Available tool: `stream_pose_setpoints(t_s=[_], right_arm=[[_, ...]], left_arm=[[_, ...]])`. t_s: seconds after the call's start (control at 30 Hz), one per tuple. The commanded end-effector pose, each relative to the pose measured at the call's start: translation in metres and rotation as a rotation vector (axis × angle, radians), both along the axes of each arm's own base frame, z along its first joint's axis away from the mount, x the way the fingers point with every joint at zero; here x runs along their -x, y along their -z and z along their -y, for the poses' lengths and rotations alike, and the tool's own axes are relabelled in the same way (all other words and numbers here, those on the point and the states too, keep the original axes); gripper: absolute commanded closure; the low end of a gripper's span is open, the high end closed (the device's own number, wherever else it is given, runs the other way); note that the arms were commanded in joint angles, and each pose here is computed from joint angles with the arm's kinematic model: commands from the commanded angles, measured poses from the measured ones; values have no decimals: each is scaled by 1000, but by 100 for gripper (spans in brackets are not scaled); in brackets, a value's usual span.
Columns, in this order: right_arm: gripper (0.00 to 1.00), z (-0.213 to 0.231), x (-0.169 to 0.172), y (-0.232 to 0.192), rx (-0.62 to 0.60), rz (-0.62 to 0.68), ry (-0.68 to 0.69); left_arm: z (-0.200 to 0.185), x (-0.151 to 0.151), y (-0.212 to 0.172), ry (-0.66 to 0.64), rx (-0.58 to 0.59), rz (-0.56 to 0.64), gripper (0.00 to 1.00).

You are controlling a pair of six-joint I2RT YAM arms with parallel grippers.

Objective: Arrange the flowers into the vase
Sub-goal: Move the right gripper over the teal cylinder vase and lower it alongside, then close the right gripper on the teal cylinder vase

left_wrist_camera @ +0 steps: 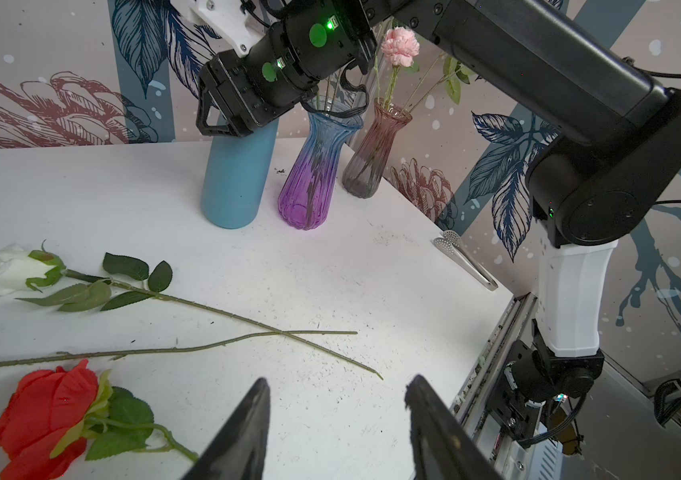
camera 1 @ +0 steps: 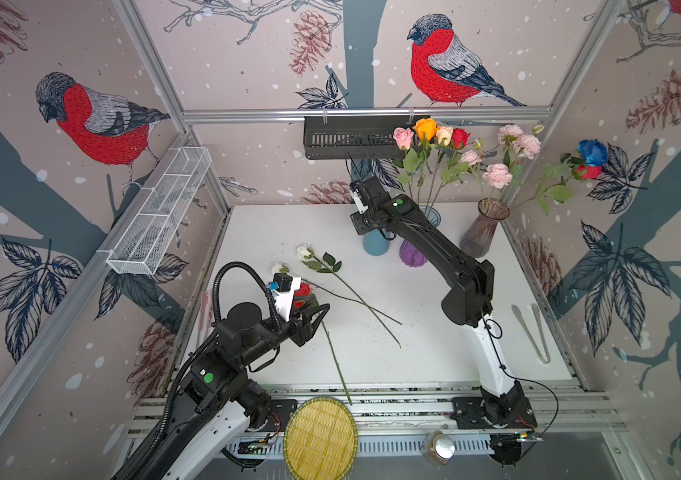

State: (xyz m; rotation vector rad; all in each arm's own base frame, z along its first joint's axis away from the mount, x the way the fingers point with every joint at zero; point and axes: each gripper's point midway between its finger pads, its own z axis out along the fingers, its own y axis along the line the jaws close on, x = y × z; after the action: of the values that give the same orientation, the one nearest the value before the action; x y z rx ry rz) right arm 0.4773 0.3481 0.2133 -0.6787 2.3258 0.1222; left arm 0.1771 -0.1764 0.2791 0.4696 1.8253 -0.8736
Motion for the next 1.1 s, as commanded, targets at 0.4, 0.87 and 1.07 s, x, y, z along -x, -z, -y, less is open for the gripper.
stream_pose_setpoints(t_s=[0.4,0.87,1.07], right_arm=[[63,19,18,20,170,-48,4],[97,11,34,-10,185,20,-22],[98,8,78,-37,173,5,-47]], left_arm=[[1,-1,-10,2,22,38,46],[0,-1,-9,-1,20,34,46],[0,-2,-9,-4,19,35,46]])
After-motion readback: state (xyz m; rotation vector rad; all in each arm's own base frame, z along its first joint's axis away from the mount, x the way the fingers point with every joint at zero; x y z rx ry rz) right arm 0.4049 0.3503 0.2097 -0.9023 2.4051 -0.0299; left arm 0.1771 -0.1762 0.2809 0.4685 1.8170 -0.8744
